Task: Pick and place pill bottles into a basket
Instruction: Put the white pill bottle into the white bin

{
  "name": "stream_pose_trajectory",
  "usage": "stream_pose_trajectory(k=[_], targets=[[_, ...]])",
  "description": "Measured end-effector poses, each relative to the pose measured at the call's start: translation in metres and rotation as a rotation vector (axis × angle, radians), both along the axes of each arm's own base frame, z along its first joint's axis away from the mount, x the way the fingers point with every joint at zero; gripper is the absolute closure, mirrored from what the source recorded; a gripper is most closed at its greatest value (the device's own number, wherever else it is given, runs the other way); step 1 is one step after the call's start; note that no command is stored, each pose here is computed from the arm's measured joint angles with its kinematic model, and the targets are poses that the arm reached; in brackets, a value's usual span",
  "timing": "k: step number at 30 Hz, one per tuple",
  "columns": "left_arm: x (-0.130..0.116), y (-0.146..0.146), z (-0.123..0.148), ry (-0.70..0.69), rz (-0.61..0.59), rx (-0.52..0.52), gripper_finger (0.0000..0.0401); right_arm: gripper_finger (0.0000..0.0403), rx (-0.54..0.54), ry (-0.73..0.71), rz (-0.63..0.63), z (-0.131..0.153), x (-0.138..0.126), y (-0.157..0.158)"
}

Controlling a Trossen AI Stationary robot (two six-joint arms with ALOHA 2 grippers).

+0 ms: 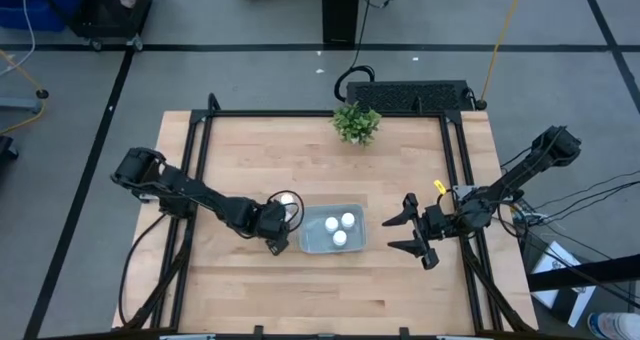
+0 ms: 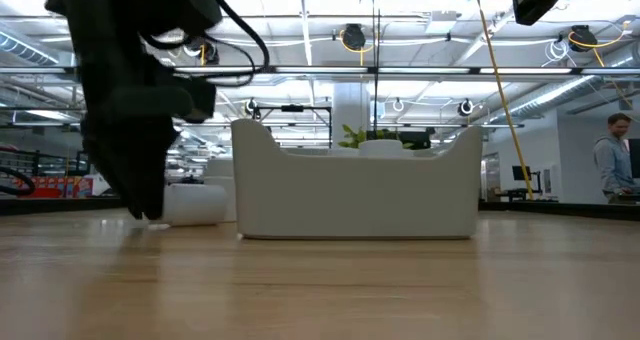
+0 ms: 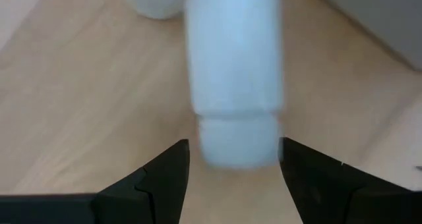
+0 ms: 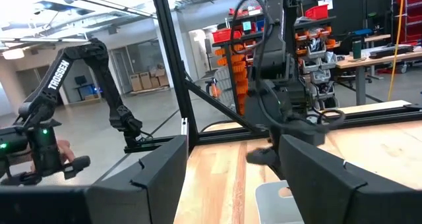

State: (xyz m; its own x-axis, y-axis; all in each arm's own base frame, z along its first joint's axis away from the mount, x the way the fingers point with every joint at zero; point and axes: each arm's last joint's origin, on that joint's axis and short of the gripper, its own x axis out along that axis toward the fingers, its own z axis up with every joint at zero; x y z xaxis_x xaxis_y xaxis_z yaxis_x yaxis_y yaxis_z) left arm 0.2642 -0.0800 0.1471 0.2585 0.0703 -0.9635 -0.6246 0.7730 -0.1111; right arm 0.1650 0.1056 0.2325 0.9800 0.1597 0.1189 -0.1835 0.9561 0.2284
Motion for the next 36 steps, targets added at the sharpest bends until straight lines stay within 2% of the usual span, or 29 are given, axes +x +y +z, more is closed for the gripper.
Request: stream_pose_trajectory(k=[4,7,11,15,19,25,36], targets=[[-0.01,-0.003,0.012,0.02,-0.066,0.004,0.0162,0.0167,0.0,0.0,0.0,0.0,0.0,0.0],[-0.014,-0.003,0.02,-0.006,-0.067,0.021,0.0164,0.0167,0.0,0.0,0.0,0.0,0.0,0.0],[-0.015,-0.003,0.028,-0.043,-0.091,0.022,0.0186,0.0167,0.0,0.001,0.0,0.0,0.0,0.0],[-0.013,-0.003,0.031,-0.082,-0.077,0.02,0.0207,0.0167,-0.001,0.001,0.0,0.0,0.0,0.0],[-0.01,0.002,0.028,-0.077,-0.047,0.034,0.0211,0.0167,-0.001,0.002,0.0,0.0,0.0,0.0],[-0.007,0.01,0.028,-0.085,0.002,0.053,0.0182,0.0167,-0.001,0.002,0.0,0.0,0.0,0.0],[-0.002,0.01,0.02,-0.07,-0.006,0.026,0.0124,0.0167,0.0,0.019,0.002,-0.002,0.0,0.0]])
